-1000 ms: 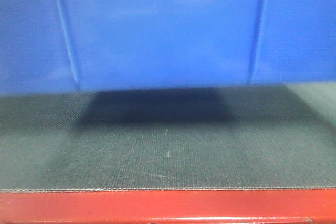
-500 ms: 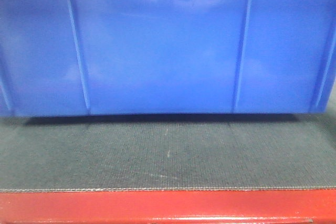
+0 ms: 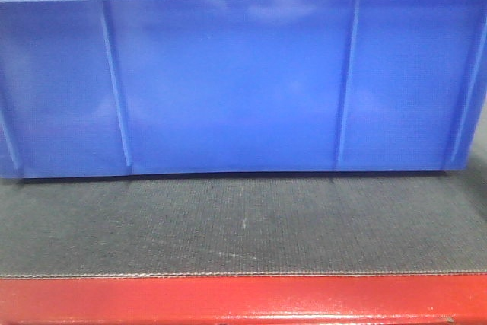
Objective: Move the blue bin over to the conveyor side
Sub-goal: 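Lower the blue bin onto the conveyor belt with both grippers, then open both grippers and release the bin rims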
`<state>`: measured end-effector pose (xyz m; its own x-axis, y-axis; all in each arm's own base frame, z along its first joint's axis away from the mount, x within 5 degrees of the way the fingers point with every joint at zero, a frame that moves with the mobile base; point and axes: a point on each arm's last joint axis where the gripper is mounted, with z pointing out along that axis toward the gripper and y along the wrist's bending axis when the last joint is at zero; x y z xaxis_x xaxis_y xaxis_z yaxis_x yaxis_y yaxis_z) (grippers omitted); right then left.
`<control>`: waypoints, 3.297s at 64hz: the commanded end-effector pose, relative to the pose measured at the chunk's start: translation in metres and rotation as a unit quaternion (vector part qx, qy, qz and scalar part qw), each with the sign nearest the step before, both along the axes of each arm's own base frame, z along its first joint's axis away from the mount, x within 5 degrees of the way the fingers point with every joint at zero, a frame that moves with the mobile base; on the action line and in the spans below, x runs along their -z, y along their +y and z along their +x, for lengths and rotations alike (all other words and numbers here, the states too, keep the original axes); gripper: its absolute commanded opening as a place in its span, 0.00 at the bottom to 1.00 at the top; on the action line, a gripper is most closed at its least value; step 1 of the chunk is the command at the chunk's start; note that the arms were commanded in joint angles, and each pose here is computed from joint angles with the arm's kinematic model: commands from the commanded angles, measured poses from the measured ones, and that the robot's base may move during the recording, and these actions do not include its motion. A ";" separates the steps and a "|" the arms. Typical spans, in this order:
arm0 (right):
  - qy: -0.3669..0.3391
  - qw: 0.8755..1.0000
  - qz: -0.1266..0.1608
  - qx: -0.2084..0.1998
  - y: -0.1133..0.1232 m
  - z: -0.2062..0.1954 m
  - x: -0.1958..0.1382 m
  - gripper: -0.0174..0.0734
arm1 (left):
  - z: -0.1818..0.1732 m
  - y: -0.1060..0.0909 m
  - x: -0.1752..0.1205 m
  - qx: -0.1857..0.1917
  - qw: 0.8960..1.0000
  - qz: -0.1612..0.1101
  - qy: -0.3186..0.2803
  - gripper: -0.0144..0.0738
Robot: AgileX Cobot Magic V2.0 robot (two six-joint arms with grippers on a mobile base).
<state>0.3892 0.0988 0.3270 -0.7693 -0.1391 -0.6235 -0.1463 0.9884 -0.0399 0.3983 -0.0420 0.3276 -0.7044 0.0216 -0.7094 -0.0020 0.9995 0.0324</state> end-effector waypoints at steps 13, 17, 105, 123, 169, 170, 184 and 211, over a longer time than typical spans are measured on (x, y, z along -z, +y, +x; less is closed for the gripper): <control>-0.065 0.997 0.046 -0.023 0.016 0.001 -0.019 0.68 | 0.000 -0.016 -0.025 0.025 0.996 -0.031 -0.078 0.68; -0.068 0.997 0.042 -0.023 0.015 0.000 -0.022 0.67 | 0.000 -0.016 -0.027 0.025 0.996 -0.031 -0.081 0.68; -0.268 0.960 0.035 -0.071 -0.030 -0.145 -0.109 0.10 | -0.138 0.003 -0.123 0.027 0.973 -0.089 -0.212 0.14; -0.308 0.947 0.046 -0.082 -0.042 -0.192 -0.064 0.10 | -0.198 0.012 -0.065 0.051 0.950 -0.073 -0.298 0.14; -0.480 0.868 0.088 -0.094 -0.074 -0.311 0.027 0.10 | -0.317 0.029 0.032 0.066 0.902 -0.093 -0.417 0.14; -0.487 0.864 0.090 -0.094 -0.075 -0.313 0.026 0.10 | -0.318 0.029 0.031 0.066 0.901 -0.093 -0.418 0.14; -0.520 0.844 0.097 -0.095 -0.076 -0.318 0.019 0.10 | -0.320 0.029 0.030 0.067 0.898 -0.094 -0.425 0.14; -0.514 0.847 0.099 -0.093 -0.076 -0.318 0.021 0.10 | -0.320 0.029 0.030 0.067 0.898 -0.094 -0.425 0.14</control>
<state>0.0728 0.0233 0.3046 0.1929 -0.0096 -0.9812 -0.2914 0.9543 -0.0666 0.0792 -0.0127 0.2961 0.0731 -0.1055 -0.9917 0.1660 0.9818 -0.0922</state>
